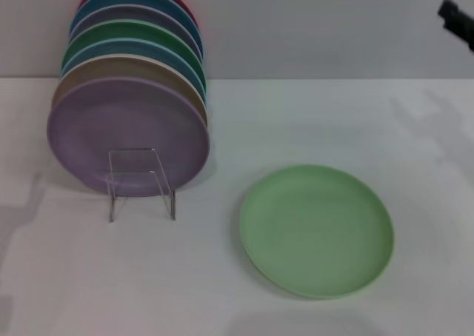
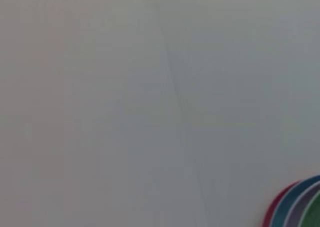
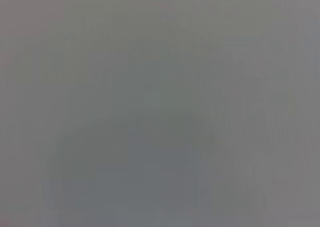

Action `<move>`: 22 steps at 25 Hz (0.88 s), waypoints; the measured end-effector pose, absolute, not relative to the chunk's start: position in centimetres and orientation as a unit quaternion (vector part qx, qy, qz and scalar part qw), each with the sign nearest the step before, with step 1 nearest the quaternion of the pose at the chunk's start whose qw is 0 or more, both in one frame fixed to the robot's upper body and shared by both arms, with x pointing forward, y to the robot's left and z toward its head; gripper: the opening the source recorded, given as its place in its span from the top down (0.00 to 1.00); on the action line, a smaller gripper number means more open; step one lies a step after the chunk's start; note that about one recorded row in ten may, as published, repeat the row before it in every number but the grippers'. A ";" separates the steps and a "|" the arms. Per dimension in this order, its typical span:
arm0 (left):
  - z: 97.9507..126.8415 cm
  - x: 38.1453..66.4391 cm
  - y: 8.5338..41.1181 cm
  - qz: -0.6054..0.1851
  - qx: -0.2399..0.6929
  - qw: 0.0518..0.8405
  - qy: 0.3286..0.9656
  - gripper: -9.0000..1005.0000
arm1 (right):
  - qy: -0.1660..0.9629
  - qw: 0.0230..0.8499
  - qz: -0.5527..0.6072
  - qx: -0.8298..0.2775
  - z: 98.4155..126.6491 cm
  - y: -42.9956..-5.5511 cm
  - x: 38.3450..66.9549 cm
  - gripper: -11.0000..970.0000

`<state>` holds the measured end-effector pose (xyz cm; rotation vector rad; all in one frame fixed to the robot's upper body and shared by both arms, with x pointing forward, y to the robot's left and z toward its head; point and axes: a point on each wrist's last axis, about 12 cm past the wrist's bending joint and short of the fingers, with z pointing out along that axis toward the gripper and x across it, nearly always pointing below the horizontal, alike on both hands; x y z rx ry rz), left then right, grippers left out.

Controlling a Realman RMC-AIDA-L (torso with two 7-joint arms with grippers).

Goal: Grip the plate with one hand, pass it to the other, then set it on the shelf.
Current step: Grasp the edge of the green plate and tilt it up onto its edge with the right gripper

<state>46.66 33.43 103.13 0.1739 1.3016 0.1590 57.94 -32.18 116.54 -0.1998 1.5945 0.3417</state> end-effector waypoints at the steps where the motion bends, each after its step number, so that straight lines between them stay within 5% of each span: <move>1: 103.1 46.7 33.4 0.074 0.081 0.789 0.604 0.22 | 0.711 0.681 0.152 -0.089 116.5 -32.2 57.9 0.18; 5: 103.4 46.8 33.5 0.071 0.076 0.793 0.600 0.22 | 0.758 0.635 0.105 -0.106 122.8 -31.3 57.8 0.18; 7: 103.4 46.8 33.6 0.072 0.077 0.792 0.601 0.22 | 0.781 0.607 0.115 -0.091 123.0 -31.1 57.7 0.18; 15: 102.8 47.3 34.0 0.077 0.065 0.773 0.627 0.22 | 0.919 0.338 0.201 -0.025 119.6 -29.2 57.1 0.20; 22: 102.9 47.5 33.9 0.076 0.065 0.773 0.626 0.22 | 0.940 0.264 0.213 -0.030 117.5 -27.9 57.1 0.21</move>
